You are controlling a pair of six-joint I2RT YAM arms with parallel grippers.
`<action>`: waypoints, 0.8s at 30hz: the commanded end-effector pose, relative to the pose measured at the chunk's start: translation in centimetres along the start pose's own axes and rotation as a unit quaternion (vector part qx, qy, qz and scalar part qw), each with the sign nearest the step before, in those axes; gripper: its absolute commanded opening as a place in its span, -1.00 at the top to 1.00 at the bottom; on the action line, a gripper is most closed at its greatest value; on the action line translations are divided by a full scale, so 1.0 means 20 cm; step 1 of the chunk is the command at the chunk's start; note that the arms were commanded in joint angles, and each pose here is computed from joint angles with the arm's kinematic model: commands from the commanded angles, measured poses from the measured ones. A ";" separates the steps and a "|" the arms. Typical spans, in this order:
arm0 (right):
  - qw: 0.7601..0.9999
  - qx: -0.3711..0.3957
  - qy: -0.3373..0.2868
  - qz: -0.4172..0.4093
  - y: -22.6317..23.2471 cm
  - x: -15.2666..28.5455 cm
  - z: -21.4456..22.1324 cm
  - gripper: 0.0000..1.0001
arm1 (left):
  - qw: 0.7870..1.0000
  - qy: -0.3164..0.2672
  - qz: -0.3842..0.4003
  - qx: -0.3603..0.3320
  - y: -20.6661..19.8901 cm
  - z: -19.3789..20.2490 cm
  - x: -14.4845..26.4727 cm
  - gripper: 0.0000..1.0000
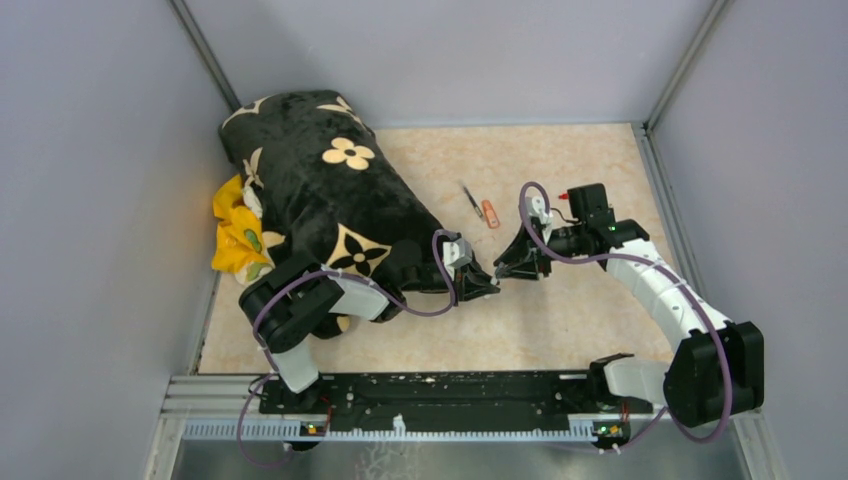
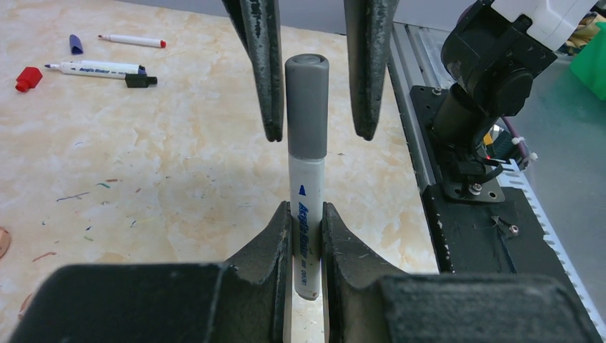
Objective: Insert the pens into the pen caps
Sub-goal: Press the pen cap onto the pen.
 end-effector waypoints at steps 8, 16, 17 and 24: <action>1.000 -0.004 -0.012 -0.011 0.01 -0.03 -0.01 0.97 | 1.000 -0.029 -0.002 -0.009 -0.02 -0.06 0.01 1.00; 0.999 -0.046 0.001 -0.018 0.01 -0.10 0.06 1.00 | 0.995 -0.092 -0.035 0.017 0.00 -0.17 0.09 1.00; 0.998 -0.057 0.003 -0.015 0.01 -0.11 0.07 1.00 | 0.993 -0.107 -0.054 0.015 0.00 -0.18 0.12 1.00; 0.990 -0.140 0.004 -0.015 -0.01 -0.23 0.15 1.00 | 0.955 -0.212 -0.206 -0.017 0.10 -0.36 0.25 1.00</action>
Point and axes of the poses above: each gripper's point midway between its finger pads, its own x axis back along the fingers, its own y axis along the line the jaws close on, z = x × y, the point moved 6 cm from there along x, back along the fingers, and after that the axes turned 11 degrees about x, right-handed, at the moved point
